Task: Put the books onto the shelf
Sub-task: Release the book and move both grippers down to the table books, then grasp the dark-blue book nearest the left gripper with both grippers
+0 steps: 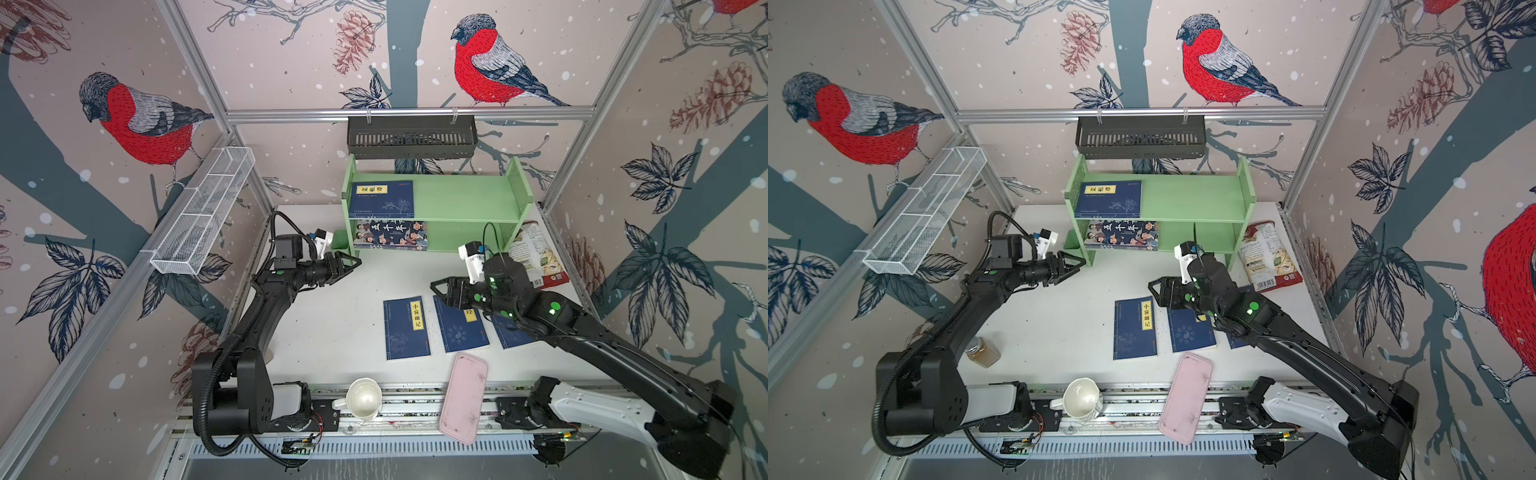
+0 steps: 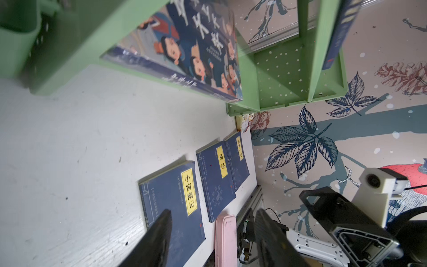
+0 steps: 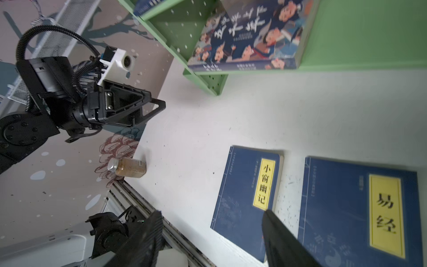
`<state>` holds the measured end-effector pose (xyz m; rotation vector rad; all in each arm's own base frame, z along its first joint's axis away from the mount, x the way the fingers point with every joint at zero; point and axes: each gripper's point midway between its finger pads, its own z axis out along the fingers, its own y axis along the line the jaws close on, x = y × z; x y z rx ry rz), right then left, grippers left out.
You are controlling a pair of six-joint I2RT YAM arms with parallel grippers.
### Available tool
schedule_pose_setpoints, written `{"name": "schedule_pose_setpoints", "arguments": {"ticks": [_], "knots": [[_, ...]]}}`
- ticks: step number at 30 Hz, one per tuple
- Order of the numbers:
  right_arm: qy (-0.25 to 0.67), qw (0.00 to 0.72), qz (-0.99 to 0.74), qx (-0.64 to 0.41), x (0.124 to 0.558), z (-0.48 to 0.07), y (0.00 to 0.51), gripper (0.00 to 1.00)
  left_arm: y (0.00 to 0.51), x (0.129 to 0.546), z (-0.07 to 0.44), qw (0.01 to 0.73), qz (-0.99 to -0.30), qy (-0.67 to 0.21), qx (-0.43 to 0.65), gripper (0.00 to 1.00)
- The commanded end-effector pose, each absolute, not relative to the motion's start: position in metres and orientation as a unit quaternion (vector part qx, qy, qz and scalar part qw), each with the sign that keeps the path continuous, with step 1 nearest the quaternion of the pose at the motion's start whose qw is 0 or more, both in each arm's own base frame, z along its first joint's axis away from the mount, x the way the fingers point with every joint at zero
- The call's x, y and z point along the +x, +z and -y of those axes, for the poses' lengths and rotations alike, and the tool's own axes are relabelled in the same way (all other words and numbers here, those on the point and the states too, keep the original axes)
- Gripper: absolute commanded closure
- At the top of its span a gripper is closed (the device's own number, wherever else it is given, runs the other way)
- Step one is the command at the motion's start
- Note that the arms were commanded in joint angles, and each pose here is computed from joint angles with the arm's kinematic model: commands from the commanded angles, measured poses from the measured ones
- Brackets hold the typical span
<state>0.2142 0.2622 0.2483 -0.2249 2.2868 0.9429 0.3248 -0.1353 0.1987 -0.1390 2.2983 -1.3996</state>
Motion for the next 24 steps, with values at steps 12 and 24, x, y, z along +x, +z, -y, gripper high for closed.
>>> {"name": "schedule_pose_setpoints", "arguments": {"ticks": [12,24], "knots": [[0.348,0.209,-0.912,-0.047,0.214,-0.289,0.14,0.28,0.11,0.298,0.144,0.132,-0.854,-0.492,-0.103,0.33],[0.322,0.135,-0.936,-0.047,0.216,-0.294,0.073,0.28,0.087,0.272,0.169,0.11,-0.874,-0.47,-0.054,0.28]]}}
